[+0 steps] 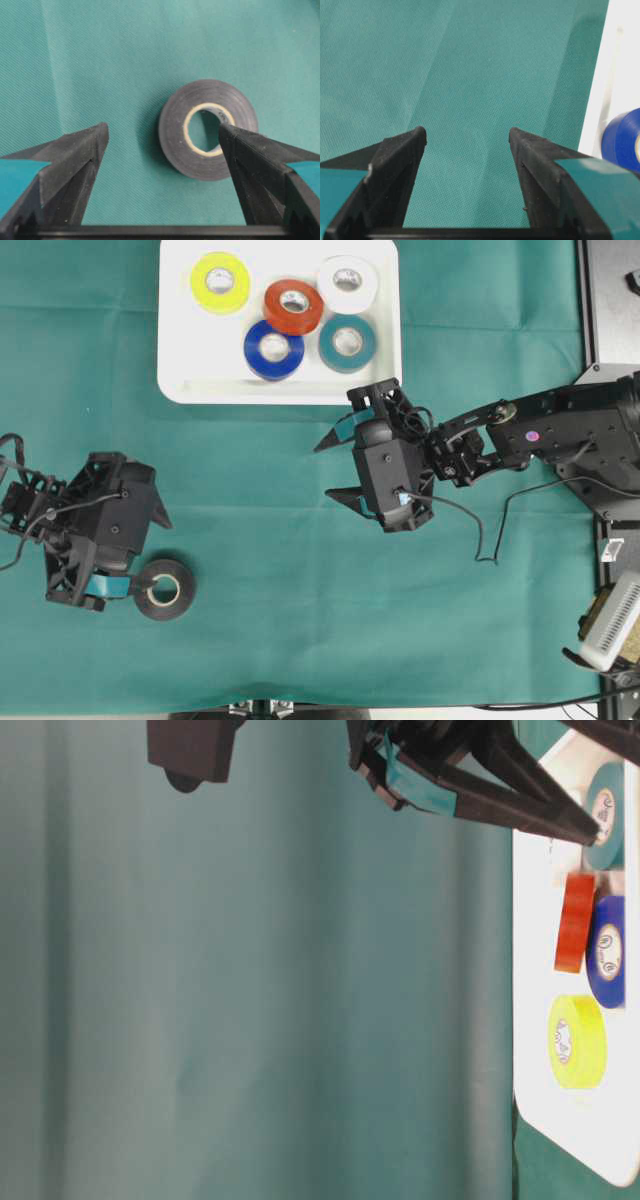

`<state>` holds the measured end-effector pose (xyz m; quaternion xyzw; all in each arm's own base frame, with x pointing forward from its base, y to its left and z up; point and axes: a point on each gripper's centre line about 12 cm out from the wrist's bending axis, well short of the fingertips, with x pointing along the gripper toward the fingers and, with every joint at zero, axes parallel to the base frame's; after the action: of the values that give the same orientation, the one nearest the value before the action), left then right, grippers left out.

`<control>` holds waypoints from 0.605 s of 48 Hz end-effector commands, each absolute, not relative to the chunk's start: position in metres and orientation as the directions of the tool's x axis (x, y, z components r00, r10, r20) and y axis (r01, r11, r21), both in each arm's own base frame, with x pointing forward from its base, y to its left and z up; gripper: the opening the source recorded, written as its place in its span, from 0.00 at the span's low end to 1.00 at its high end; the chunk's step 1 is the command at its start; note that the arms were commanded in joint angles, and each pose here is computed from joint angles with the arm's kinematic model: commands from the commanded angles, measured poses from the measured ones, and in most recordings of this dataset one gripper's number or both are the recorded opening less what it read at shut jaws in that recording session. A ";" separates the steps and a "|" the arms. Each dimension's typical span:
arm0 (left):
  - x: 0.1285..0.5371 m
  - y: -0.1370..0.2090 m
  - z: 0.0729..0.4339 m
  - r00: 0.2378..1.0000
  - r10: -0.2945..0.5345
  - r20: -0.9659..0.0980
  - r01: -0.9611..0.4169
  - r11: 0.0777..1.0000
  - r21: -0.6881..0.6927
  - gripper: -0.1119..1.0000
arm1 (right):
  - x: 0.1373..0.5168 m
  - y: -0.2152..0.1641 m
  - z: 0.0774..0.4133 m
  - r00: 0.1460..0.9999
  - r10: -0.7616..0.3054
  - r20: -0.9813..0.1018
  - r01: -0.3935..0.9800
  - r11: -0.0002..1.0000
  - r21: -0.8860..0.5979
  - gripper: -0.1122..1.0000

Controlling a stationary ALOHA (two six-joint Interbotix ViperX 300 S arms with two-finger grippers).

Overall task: Put the tape alternately from left to right into the white case.
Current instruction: 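Move the left gripper down to the black roll and grasp it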

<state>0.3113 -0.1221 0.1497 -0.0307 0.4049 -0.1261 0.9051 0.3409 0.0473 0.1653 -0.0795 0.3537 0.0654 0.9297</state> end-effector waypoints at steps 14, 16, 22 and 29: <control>0.324 -0.130 0.141 0.627 -0.253 -0.737 0.186 0.967 -0.174 0.72 | 0.345 0.049 0.177 0.765 0.076 -0.639 -0.178 0.979 -0.098 0.74; 0.326 -0.131 0.137 0.619 -0.250 -0.744 0.185 0.968 -0.172 0.72 | 0.345 0.050 0.177 0.765 0.077 -0.640 -0.179 0.979 -0.097 0.74; 0.330 -0.132 0.125 0.599 -0.242 -0.763 0.179 0.970 -0.167 0.72 | 0.345 0.050 0.176 0.764 0.076 -0.641 -0.179 0.979 -0.097 0.74; 0.337 -0.135 0.118 0.587 -0.237 -0.774 0.176 0.971 -0.164 0.72 | 0.345 0.050 0.176 0.764 0.075 -0.640 -0.178 0.979 -0.098 0.74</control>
<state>0.3288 -0.1306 0.1096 -0.0306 0.4530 -0.1124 0.8839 0.3414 0.0475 0.1659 -0.0793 0.3524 0.0658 0.9301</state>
